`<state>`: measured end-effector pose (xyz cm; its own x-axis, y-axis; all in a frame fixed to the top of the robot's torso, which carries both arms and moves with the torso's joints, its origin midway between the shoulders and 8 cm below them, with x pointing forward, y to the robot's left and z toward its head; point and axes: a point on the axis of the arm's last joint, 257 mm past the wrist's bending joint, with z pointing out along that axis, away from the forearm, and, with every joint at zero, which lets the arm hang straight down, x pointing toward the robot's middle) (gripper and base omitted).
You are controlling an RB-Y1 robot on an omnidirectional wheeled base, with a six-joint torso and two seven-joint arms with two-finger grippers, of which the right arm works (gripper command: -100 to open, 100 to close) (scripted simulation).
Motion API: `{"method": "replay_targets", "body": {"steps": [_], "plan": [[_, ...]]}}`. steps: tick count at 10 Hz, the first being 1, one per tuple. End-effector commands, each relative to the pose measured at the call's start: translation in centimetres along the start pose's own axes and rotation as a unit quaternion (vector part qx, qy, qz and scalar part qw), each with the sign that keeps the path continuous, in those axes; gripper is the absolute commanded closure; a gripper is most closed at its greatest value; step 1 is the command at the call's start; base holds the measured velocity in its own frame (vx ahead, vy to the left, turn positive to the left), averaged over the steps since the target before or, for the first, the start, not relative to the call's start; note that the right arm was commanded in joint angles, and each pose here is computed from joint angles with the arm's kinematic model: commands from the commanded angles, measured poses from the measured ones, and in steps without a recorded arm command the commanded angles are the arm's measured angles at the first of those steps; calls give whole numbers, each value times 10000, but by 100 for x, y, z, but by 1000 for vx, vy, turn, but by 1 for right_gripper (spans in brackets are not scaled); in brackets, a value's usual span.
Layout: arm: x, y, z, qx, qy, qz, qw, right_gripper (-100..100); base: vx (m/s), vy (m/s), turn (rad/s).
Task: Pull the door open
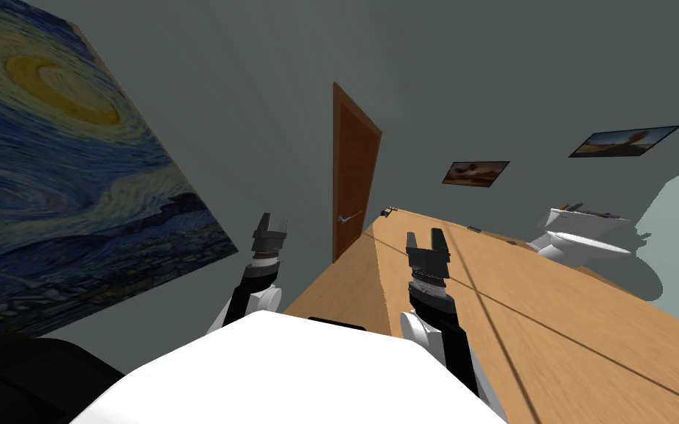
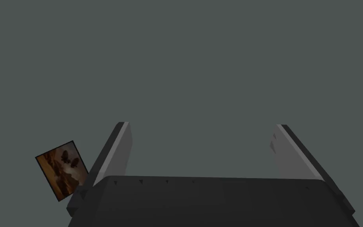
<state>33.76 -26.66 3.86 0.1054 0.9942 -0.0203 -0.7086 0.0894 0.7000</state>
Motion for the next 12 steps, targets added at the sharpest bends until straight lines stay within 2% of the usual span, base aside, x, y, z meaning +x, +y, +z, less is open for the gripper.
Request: {"method": "replay_targets", "body": {"steps": [1,3,4,12], "plan": [[16,-136,-27,96,34,35,9999,-100,52,-12,198],[28,-246,-51,175,59,62,9998,-100,70,-46,151],[42,-377,-81,269,88,94,9996,-100,67,-54,155],[109,-1082,-277,788,233,254,9963,-100,82,-68,185]]}}
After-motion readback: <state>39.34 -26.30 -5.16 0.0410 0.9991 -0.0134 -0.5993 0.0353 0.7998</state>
